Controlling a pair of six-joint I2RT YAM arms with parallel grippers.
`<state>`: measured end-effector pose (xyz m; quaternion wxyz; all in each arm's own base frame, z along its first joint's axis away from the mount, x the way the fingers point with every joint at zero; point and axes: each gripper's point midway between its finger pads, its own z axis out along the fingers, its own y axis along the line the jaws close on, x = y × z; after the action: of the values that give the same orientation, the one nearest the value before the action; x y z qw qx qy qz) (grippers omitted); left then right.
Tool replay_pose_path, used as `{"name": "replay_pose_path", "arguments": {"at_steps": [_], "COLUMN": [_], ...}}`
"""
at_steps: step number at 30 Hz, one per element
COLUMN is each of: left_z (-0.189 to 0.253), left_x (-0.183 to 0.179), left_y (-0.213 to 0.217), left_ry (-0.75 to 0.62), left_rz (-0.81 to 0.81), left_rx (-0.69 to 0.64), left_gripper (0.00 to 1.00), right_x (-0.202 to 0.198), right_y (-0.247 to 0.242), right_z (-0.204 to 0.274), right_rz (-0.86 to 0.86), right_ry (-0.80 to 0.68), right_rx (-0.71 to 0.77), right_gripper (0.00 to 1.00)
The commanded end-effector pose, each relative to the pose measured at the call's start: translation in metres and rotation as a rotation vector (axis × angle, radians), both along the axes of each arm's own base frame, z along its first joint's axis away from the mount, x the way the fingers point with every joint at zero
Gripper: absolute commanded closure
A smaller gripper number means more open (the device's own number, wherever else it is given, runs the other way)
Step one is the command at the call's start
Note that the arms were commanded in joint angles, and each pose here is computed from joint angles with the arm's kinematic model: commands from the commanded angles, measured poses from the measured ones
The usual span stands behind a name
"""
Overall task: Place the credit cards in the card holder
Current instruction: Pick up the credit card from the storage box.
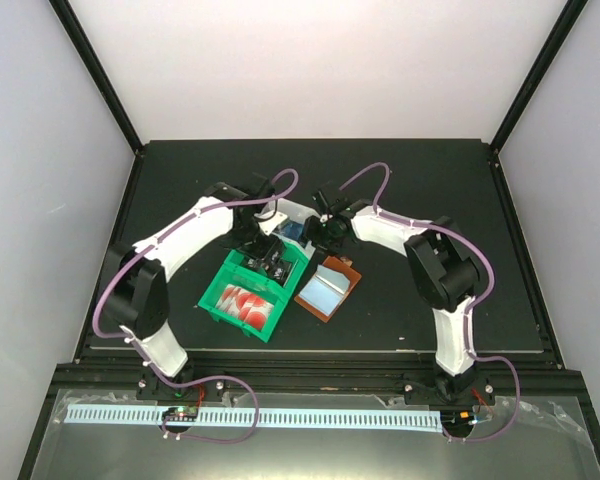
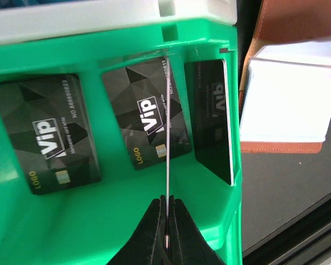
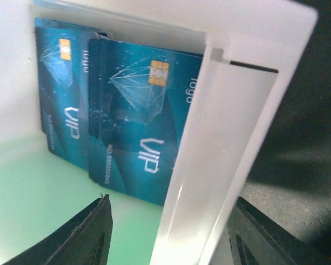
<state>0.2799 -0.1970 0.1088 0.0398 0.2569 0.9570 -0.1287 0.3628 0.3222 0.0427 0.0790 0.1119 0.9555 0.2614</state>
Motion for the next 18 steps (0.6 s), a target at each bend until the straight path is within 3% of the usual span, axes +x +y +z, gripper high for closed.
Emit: {"name": "replay_pose_path", "arguments": {"at_steps": [1, 5, 13, 18], "left_z": [0.031, 0.045, 0.078, 0.073], "left_x": [0.011, 0.01, -0.016, -0.033], "left_y": [0.006, -0.002, -0.051, -0.063], "left_ry": [-0.095, -0.131, -0.169, -0.211], "left_rz": [0.067, 0.104, 0.149, 0.198], "left_rx": [-0.001, -0.085, -0.396, -0.413], "left_gripper": [0.98, 0.98, 0.98, 0.98], "right_x": [0.018, 0.016, -0.024, -0.06], "right_y": [-0.004, -0.022, -0.064, -0.078], "right_z": [0.055, 0.077, 0.091, 0.077], "right_rz": [-0.007, 0.005, 0.169, 0.371], "right_ry": [-0.147, -0.223, -0.286, -0.266], "right_rx": [0.021, -0.04, -0.189, -0.234], "right_gripper": [0.41, 0.38, 0.36, 0.38]}}
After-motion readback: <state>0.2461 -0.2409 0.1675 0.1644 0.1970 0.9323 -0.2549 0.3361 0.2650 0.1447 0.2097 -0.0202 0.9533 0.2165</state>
